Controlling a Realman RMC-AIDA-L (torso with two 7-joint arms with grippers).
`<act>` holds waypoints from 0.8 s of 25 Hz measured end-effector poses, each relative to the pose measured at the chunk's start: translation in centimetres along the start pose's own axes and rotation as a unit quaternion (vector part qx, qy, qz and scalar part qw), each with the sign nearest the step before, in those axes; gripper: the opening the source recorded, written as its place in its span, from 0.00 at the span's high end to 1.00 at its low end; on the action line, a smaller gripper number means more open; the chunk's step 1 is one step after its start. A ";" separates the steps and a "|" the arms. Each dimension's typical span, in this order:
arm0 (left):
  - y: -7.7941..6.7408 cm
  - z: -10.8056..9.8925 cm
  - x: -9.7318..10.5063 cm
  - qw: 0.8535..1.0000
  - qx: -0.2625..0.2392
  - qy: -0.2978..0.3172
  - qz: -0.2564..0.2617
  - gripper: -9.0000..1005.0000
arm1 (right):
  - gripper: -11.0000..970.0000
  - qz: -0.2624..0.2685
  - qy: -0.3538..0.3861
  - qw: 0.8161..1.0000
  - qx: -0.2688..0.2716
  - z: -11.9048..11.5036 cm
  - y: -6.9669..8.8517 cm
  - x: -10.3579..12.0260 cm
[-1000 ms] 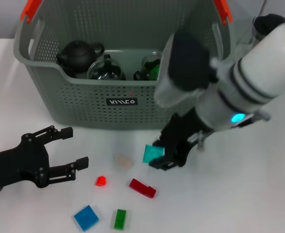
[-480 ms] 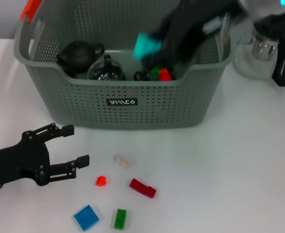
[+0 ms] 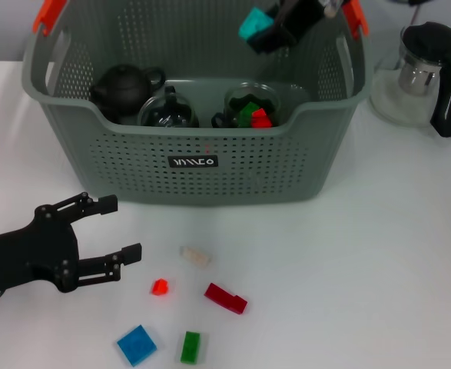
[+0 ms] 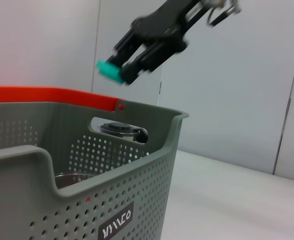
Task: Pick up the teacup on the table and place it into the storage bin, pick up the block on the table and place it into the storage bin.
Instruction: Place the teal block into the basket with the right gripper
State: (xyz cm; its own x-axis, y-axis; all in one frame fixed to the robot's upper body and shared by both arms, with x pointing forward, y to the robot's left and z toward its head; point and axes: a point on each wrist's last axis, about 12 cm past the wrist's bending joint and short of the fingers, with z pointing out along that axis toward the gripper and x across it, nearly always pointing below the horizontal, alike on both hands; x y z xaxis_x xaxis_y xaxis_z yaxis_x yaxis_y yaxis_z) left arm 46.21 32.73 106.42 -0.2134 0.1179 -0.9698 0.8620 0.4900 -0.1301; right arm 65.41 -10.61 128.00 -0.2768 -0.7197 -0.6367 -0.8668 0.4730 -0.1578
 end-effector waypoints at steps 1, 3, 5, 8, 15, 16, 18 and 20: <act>0.0 0.0 0.0 1.000 0.000 0.000 0.000 0.13 | 0.51 0.003 0.005 1.000 0.003 0.6 -0.2 0.2; 0.1 0.0 -0.1 1.000 0.000 0.000 0.001 0.13 | 0.50 0.006 0.013 1.000 0.008 1.6 -0.5 0.6; 0.1 0.0 -0.1 1.000 0.000 -0.001 0.001 0.13 | 0.49 0.006 0.020 1.000 0.009 2.6 -0.7 1.0; 0.1 0.0 -0.1 1.000 0.001 -0.001 0.002 0.13 | 0.47 0.007 0.024 1.000 0.011 3.6 -0.8 1.5; 0.1 0.1 -0.3 1.000 0.006 -0.003 0.001 0.13 | 0.43 -0.014 0.042 0.999 0.016 4.8 -0.3 2.1; 0.1 0.1 -0.3 1.000 0.006 -0.004 0.001 0.13 | 0.42 -0.015 0.044 0.999 0.017 4.9 -0.3 2.1; 0.1 0.0 -0.3 1.000 0.005 -0.005 0.000 0.13 | 0.41 -0.015 0.048 0.999 0.020 4.9 -0.3 2.2; 0.1 0.0 -0.3 1.000 0.003 -0.005 0.000 0.13 | 0.40 -0.015 0.050 0.998 0.023 4.9 -0.4 2.2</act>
State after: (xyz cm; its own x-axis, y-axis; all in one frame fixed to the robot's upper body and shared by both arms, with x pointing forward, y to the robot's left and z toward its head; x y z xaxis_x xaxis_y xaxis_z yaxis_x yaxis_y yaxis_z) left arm 46.39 32.80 106.74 -0.2092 0.1081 -0.9719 0.8648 0.4843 -0.1323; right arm 67.14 -9.88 122.98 -0.2928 -0.7799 -0.5532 -0.8559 0.4717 -0.2120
